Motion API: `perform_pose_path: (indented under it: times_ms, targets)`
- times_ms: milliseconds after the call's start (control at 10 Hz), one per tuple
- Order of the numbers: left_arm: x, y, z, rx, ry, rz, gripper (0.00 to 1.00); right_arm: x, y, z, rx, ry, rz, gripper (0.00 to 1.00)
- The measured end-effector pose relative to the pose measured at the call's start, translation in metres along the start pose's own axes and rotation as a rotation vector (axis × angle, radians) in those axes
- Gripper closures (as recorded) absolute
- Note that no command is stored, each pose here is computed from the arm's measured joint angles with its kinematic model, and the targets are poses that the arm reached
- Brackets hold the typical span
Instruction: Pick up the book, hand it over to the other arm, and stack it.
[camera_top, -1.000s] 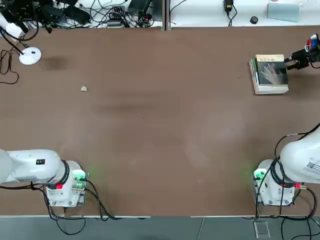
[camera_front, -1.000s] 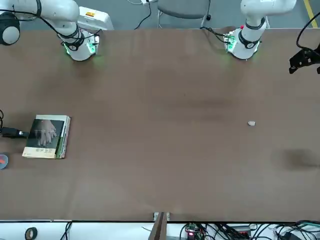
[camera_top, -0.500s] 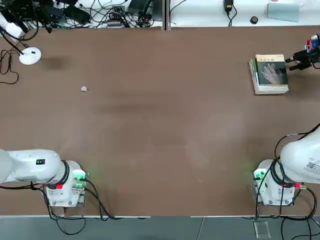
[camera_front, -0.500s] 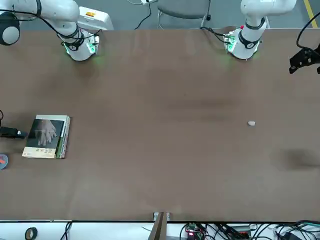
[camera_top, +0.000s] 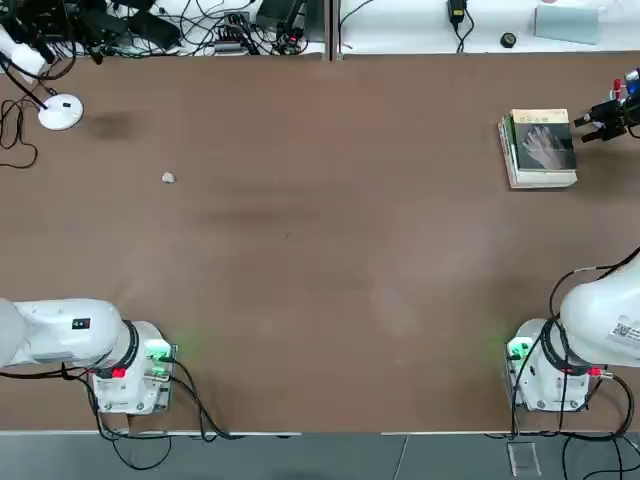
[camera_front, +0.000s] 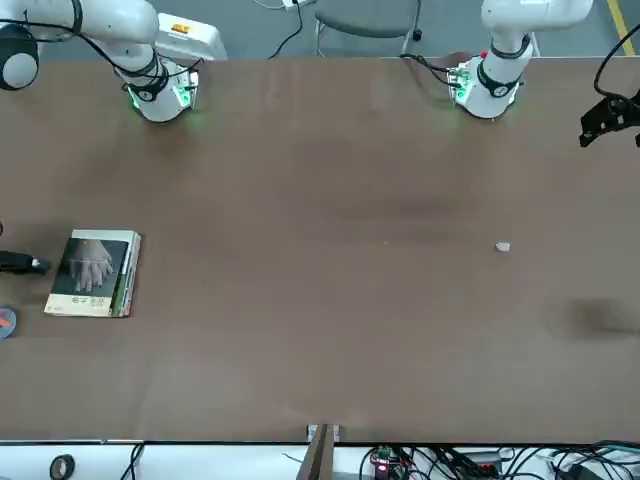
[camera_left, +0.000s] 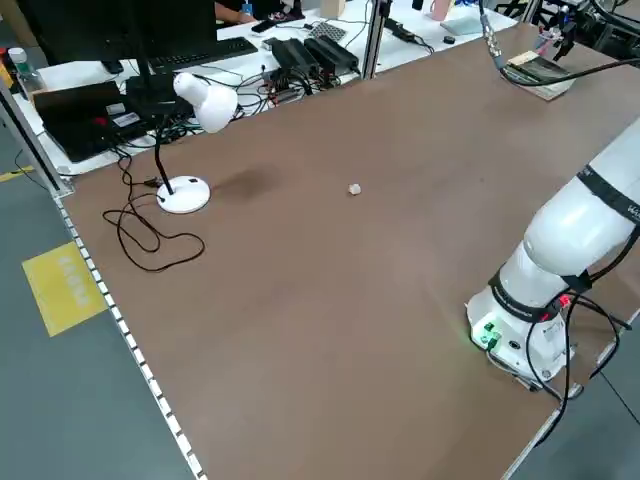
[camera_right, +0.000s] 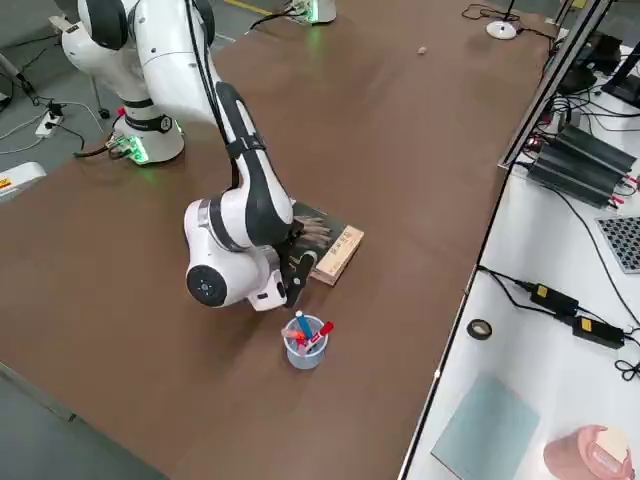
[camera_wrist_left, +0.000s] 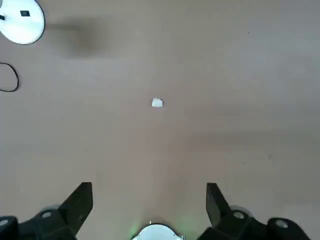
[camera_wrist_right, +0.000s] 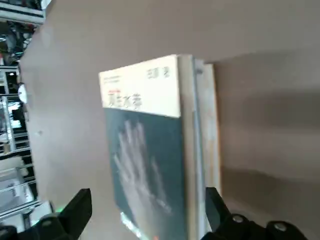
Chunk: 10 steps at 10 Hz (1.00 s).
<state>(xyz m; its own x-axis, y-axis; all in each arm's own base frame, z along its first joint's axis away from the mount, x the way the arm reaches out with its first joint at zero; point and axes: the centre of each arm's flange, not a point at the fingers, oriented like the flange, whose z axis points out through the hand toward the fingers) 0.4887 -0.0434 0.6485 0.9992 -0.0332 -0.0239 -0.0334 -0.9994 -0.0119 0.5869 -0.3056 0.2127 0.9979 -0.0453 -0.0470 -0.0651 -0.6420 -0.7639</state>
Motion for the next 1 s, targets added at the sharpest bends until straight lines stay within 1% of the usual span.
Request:
perform_pose_path:
  times_ms: [300,600,800,1000]
  targets:
    - [0.000,0.000,-0.007,-0.001,0.015,0.004,0.00,0.000,-0.021,-0.012,0.026,-0.015,0.034,0.00]
    - [0.000,-0.002,-0.012,-0.001,0.026,0.002,0.00,-0.001,-0.044,-0.030,0.011,-0.028,0.073,0.00]
    - [0.001,-0.005,-0.015,-0.002,0.033,0.001,0.00,0.002,-0.066,-0.038,-0.020,-0.041,0.082,0.00]
    - [0.003,-0.007,-0.016,-0.003,0.034,0.002,0.00,0.010,-0.096,-0.040,-0.097,-0.064,0.075,0.00]
